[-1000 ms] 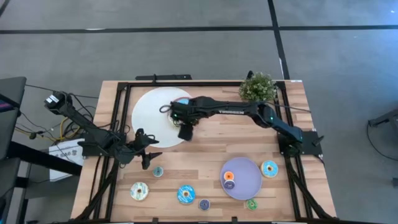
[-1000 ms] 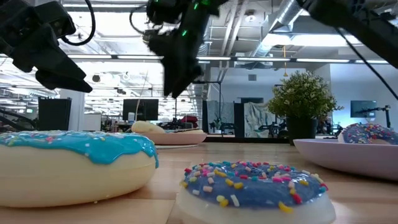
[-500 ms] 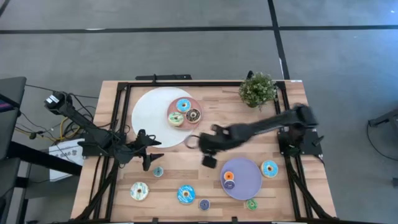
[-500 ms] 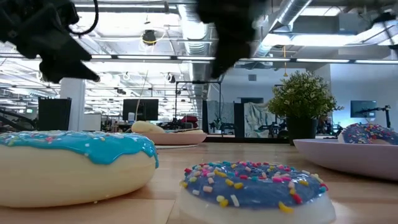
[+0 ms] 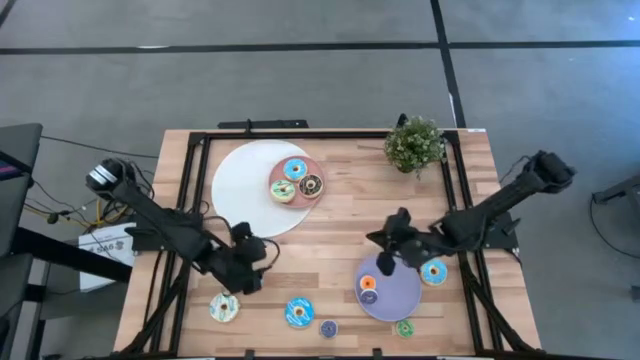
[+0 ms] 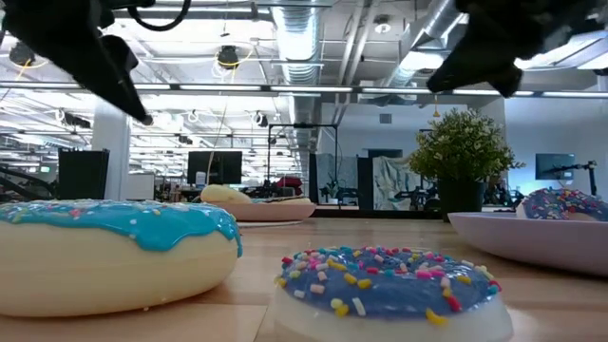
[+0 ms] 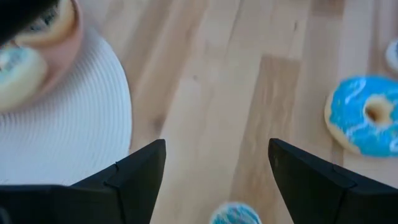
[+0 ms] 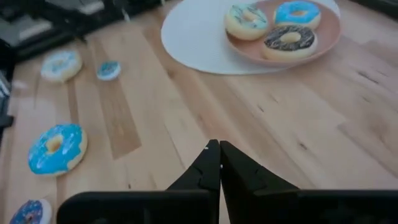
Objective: Pick & Place donuts
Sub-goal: Put the large white donut on the pink plate
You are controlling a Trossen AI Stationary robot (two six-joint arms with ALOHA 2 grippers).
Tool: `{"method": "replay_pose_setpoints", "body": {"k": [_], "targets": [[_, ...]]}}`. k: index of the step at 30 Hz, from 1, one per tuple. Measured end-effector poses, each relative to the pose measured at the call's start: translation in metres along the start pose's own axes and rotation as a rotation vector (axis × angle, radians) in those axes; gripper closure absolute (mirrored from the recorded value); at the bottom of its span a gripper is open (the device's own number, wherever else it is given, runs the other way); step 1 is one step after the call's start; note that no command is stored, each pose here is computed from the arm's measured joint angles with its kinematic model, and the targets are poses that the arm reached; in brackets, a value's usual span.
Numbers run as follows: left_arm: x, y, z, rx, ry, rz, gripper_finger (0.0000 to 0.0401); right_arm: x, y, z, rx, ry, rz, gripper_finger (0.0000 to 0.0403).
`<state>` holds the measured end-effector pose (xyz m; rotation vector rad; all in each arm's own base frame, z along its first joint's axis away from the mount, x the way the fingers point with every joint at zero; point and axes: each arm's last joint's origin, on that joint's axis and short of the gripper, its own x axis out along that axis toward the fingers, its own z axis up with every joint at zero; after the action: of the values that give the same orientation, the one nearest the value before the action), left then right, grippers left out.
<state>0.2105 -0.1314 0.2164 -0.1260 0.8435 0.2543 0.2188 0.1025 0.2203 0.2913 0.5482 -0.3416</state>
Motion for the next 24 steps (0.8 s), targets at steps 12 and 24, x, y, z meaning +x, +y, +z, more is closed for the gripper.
{"method": "replay_pose_setpoints", "body": {"k": [12, 24], "targets": [[-0.01, -0.034, -0.011, -0.344, 0.479, 0.068, 0.0122, -0.002, -0.01, -0.038, -0.006, -0.017, 0.062, 0.0402], [-0.043, -0.049, -0.058, -0.404, 0.621, 0.188, 0.0122, -0.001, -0.012, -0.041, -0.017, -0.015, 0.059, 0.0402]]}}
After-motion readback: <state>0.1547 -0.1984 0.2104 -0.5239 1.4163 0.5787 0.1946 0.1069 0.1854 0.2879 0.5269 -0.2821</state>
